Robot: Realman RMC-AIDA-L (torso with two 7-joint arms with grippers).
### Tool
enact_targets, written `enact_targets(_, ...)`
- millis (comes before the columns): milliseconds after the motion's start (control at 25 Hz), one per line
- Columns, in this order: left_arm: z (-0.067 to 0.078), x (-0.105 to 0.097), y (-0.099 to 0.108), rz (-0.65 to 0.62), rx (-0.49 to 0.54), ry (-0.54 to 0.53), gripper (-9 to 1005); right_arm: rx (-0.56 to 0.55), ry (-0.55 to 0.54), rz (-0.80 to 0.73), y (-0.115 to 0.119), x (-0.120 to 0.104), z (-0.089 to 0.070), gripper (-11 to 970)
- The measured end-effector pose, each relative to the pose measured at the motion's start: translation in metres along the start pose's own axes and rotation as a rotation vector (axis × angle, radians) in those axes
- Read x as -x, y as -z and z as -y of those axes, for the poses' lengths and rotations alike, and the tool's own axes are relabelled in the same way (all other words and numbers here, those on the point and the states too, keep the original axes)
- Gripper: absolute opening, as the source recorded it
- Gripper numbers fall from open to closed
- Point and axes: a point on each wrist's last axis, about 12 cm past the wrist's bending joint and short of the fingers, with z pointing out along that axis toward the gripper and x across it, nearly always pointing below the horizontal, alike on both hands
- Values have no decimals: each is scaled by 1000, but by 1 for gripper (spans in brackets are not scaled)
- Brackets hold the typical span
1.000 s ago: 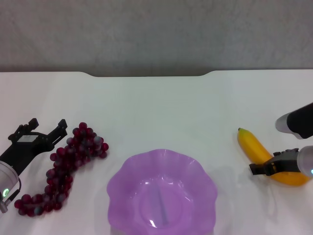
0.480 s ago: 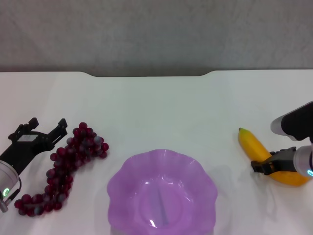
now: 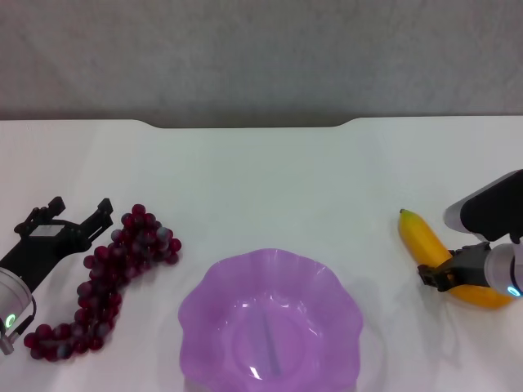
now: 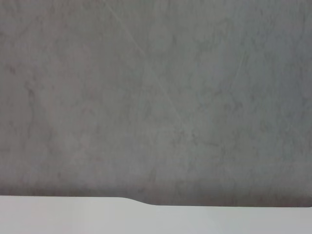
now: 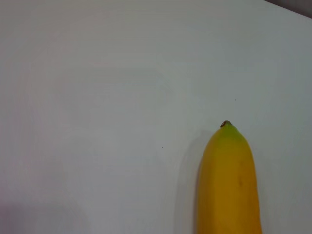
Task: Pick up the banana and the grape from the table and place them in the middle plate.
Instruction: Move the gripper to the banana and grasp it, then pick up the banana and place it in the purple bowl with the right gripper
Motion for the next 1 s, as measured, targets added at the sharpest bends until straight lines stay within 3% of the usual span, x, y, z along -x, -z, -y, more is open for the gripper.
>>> enact_targets(400, -2, -3, 3, -12, 11, 2, 894, 96, -9, 114, 23, 22, -20, 506)
enact_targets(520, -3, -3, 3, -12, 12, 1, 894, 204, 15, 133, 39, 43, -34, 506)
enact_targets(640, -3, -3, 3, -11, 12, -1, 894, 269, 33, 152, 46, 52, -42, 507)
enact_targets(1000, -3, -2, 2, -16, 15, -2, 893, 536, 180, 223, 58, 79, -89, 508)
